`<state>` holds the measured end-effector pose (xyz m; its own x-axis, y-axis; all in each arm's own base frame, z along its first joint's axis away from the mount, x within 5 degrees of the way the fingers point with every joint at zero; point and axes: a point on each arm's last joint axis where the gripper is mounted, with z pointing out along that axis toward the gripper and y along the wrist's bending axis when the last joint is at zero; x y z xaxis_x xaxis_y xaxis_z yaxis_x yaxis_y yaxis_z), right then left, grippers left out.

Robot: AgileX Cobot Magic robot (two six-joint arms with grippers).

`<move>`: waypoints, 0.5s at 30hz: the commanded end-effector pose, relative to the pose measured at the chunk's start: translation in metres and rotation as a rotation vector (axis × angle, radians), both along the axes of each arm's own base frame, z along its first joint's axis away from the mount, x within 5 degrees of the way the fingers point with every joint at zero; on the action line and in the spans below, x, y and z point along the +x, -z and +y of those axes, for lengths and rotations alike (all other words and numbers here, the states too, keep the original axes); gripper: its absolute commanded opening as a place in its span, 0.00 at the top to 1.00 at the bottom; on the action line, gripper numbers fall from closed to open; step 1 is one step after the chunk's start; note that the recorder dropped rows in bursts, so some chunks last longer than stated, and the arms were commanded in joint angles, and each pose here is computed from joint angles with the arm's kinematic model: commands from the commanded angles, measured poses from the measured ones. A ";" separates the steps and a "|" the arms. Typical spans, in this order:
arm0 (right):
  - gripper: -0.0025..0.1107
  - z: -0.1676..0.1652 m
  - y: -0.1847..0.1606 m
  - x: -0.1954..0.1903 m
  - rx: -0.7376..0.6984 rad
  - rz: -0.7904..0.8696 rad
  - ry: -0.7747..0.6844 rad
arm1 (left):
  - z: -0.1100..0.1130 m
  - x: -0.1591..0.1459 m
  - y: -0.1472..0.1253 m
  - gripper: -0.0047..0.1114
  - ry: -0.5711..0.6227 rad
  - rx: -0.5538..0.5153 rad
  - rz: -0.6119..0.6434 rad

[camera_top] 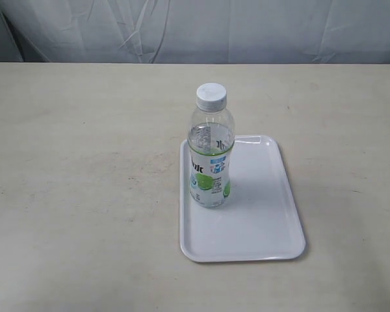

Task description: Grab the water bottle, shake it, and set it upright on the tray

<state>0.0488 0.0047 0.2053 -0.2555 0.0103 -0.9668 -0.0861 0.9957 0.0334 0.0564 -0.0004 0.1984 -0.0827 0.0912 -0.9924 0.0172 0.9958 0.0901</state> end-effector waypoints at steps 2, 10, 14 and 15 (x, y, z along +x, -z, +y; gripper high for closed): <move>0.95 0.000 0.022 0.003 -0.019 0.023 0.004 | 0.000 0.000 0.000 0.94 0.007 -0.004 -0.014; 0.95 0.000 0.025 0.004 -0.020 0.017 0.004 | 0.000 0.000 0.000 0.94 0.007 -0.004 -0.014; 0.95 0.000 0.025 0.004 -0.020 0.017 0.004 | 0.000 0.000 0.000 0.94 0.007 -0.004 -0.014; 0.95 0.000 0.025 0.004 -0.020 0.017 0.004 | 0.000 0.000 0.000 0.94 0.007 -0.004 -0.014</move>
<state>0.0527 0.0049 0.1805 -0.2892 0.0058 -0.9572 -0.0834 0.9960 0.0312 0.0564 -0.0004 0.1984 -0.0827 0.0912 -0.9924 0.0172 0.9958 0.0901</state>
